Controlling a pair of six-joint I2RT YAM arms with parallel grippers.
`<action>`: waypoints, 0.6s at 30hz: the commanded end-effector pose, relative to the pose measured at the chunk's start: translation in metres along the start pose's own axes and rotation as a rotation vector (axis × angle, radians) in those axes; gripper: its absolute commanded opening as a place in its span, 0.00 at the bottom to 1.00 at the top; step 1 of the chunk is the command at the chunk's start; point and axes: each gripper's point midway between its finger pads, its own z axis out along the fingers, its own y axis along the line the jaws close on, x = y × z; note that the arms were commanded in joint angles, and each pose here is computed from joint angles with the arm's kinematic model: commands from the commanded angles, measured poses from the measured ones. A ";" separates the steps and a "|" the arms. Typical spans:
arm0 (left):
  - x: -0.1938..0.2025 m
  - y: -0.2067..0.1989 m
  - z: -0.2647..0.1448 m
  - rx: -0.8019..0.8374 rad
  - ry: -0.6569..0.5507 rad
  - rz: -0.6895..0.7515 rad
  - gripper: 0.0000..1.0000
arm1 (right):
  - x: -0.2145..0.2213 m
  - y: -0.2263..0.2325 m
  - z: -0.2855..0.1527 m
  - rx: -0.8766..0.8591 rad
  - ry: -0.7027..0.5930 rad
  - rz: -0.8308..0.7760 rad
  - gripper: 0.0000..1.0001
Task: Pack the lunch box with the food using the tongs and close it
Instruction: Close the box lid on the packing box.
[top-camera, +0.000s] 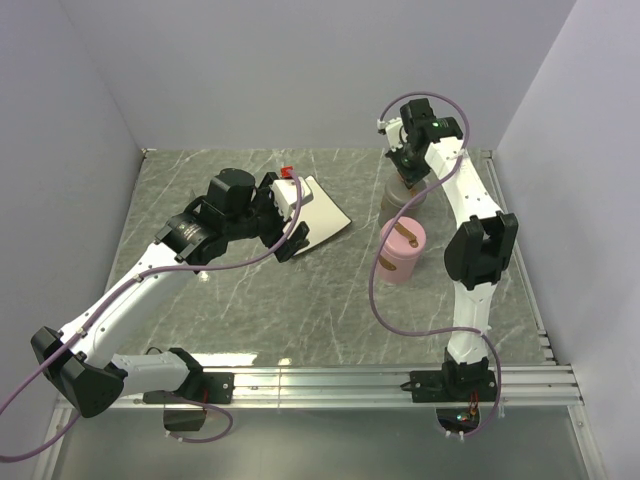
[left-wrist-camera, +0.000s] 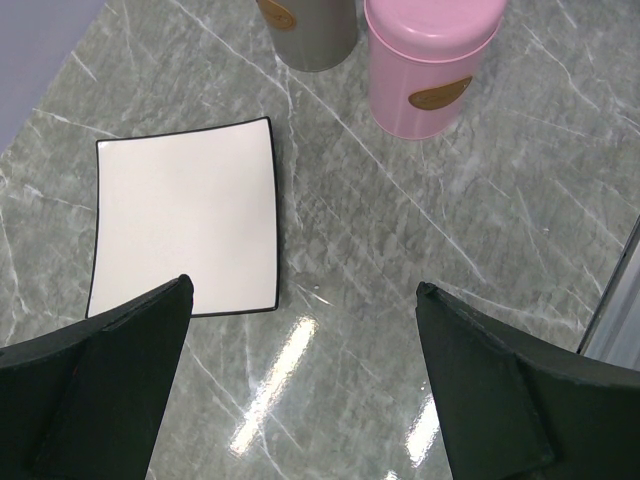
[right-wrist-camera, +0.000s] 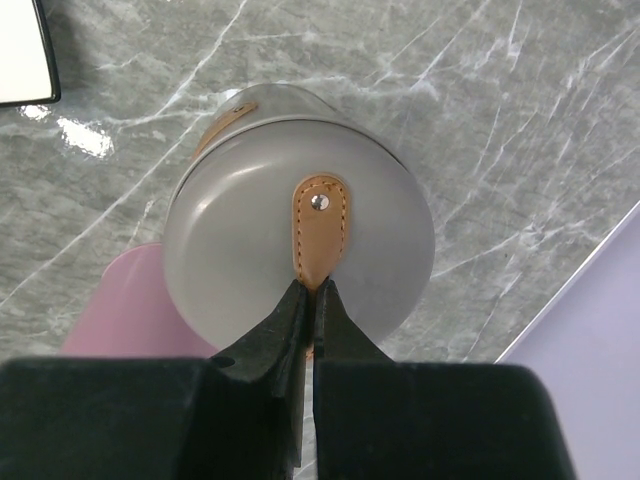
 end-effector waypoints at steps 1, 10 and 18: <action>-0.009 0.000 -0.004 0.003 -0.032 0.003 0.99 | 0.004 0.003 0.004 -0.001 0.018 -0.017 0.00; -0.009 -0.003 -0.005 0.015 -0.031 -0.006 0.99 | 0.017 0.025 0.021 -0.139 0.064 0.021 0.00; -0.007 -0.004 -0.003 0.023 -0.027 -0.019 0.99 | 0.010 0.030 0.005 -0.176 0.015 0.045 0.20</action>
